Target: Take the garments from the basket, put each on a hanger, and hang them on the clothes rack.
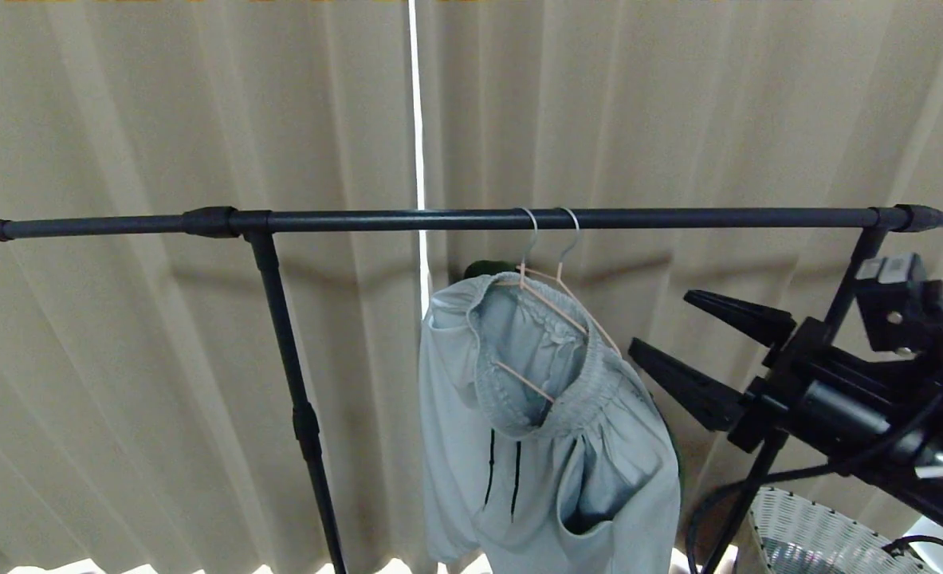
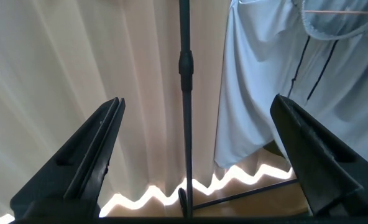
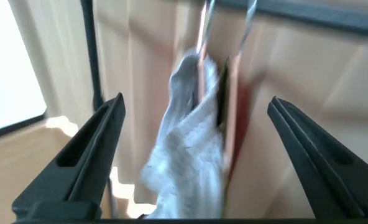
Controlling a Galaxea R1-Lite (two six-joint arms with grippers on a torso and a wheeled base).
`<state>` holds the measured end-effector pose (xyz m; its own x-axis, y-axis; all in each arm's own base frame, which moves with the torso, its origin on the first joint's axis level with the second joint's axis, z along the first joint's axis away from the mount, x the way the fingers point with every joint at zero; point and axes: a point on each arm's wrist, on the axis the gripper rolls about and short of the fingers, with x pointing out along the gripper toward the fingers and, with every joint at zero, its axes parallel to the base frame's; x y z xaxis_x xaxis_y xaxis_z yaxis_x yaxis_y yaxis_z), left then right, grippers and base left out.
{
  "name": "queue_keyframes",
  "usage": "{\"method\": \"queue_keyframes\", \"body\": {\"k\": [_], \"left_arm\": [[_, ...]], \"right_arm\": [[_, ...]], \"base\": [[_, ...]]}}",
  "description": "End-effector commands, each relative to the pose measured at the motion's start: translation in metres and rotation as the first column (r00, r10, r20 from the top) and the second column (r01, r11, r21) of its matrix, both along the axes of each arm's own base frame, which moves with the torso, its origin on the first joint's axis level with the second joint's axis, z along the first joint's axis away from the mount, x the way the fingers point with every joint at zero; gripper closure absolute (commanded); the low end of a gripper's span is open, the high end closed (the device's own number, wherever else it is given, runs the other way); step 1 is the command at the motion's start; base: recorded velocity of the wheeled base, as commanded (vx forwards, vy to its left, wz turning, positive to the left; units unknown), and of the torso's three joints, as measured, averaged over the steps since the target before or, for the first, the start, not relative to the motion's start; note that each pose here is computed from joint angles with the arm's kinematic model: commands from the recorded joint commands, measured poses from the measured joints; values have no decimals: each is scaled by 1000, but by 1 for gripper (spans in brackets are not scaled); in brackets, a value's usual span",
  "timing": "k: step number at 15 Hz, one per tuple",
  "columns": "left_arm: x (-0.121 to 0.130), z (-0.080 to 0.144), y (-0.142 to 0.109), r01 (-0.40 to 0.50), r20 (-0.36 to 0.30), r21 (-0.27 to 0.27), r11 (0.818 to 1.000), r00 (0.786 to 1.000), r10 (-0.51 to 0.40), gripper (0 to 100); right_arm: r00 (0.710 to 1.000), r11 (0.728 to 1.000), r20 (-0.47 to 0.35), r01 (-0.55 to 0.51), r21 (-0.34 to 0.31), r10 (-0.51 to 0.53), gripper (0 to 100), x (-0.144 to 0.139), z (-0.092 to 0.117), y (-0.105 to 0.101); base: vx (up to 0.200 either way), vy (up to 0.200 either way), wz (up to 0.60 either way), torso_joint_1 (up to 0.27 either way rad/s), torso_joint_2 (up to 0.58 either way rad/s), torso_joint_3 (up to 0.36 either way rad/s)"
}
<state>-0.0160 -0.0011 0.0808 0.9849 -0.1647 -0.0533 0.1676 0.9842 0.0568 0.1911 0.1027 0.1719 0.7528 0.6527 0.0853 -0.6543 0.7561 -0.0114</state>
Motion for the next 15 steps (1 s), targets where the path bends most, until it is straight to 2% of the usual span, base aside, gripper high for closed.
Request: {"method": "queue_keyframes", "body": {"k": [1, 3, 4, 6, 8, 9, 11, 13, 15], "left_arm": [[0, 0, 0, -6, 3, -1, 1000, 1000, 6, 0], [-1, 0, 0, -29, 12, -12, 999, 999, 30, 0], [-2, 0, 0, -42, 21, -22, 999, 999, 42, 0], [-7, -2, -1, -70, 82, -46, 996, 994, 74, 0], [-7, -2, -1, -74, 81, -60, 995, 994, 79, 0], [-7, -1, -1, -82, 76, -97, 992, 993, 90, 0], [-7, -1, 0, -103, 73, -117, 988, 991, 112, 0], [-7, -1, 0, -101, 73, -116, 988, 991, 110, 0], [-7, -1, 0, -101, 73, -116, 988, 991, 110, 0]], "right_arm": [[997, 999, 64, 37, 3, -37, 0, -48, -4, -29], [997, 999, 53, 48, -5, -48, 0, -72, -12, -42], [996, 996, 30, 86, -16, -85, 0, -80, -17, -49], [971, 971, -61, 227, -71, -231, 0, -90, -26, -67], [950, 953, -105, 286, -97, -296, 0, -97, -30, -76], [908, 921, -166, 364, -139, -384, 0, -113, -32, -87], [875, 902, -232, 390, -183, -426, 0, -135, -34, -93], [850, 889, -270, 407, -211, -453, 0, -159, -36, -96], [790, 836, -279, 490, -245, -545, 0, -168, -44, -99]], "base": [[0, 0, 0, 0, 0, 0], [0, 0, 0, 0, 0, 0], [0, 0, 0, 0, 0, 0], [0, 0, 0, 0, 0, 0], [0, 0, 0, 0, 0, 0], [0, 0, 0, 0, 0, 0], [0, 0, 0, 0, 0, 0], [0, 0, 0, 0, 0, 0], [0, 0, 0, 0, 0, 0]]}}
